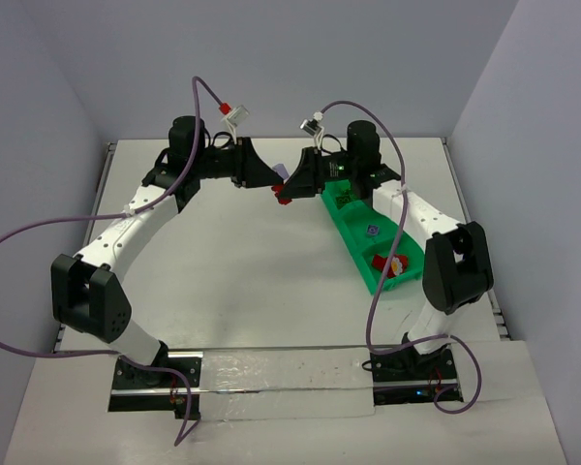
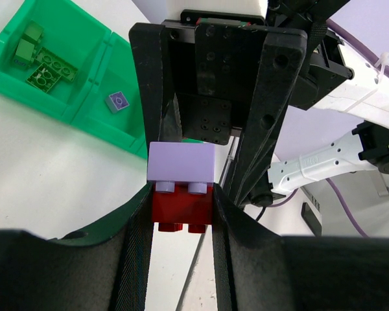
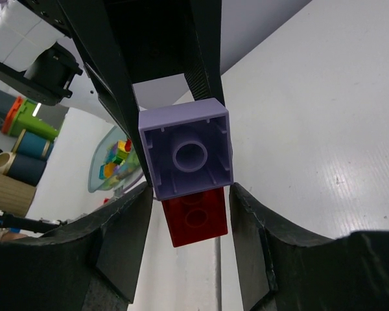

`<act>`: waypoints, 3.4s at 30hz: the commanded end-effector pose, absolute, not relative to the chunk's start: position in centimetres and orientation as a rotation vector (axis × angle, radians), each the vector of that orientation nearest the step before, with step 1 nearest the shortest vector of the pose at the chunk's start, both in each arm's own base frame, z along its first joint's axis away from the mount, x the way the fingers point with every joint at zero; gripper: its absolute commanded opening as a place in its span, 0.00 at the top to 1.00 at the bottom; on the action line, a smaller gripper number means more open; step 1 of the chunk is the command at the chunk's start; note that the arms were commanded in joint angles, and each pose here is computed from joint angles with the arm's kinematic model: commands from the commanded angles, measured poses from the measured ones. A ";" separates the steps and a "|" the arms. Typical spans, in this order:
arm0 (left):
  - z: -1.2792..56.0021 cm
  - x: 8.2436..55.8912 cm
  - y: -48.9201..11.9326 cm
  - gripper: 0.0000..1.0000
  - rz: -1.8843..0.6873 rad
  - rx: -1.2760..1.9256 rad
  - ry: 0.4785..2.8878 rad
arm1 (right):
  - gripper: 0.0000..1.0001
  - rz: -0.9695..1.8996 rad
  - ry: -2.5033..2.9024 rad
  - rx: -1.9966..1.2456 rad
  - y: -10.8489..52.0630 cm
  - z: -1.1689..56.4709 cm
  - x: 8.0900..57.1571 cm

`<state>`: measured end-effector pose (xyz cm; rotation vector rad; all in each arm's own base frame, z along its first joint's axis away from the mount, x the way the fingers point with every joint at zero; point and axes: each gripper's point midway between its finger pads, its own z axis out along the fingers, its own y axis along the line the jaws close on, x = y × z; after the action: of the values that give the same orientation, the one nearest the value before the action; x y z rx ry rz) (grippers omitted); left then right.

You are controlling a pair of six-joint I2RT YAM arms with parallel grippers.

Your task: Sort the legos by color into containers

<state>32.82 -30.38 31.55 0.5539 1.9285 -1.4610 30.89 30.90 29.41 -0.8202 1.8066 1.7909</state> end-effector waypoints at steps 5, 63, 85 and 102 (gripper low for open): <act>34.1 32.9 -30.7 1.00 -1.443 0.609 1.833 | 0.65 1.814 1.815 -0.826 31.3 28.4 31.1; 30.2 33.4 -31.9 0.99 -1.534 0.626 1.992 | 1.00 1.686 1.880 -0.883 30.1 28.5 30.6; 32.4 39.9 -30.3 1.00 -1.322 0.227 1.973 | 1.00 1.092 2.272 -0.821 24.7 20.4 31.7; 29.3 41.2 -30.7 1.00 -1.201 0.175 2.108 | 1.00 0.027 2.175 0.635 -0.6 16.7 32.3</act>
<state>41.86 -29.28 29.39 0.1010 2.0843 -1.2258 33.03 7.00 15.35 0.1648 2.4084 0.3309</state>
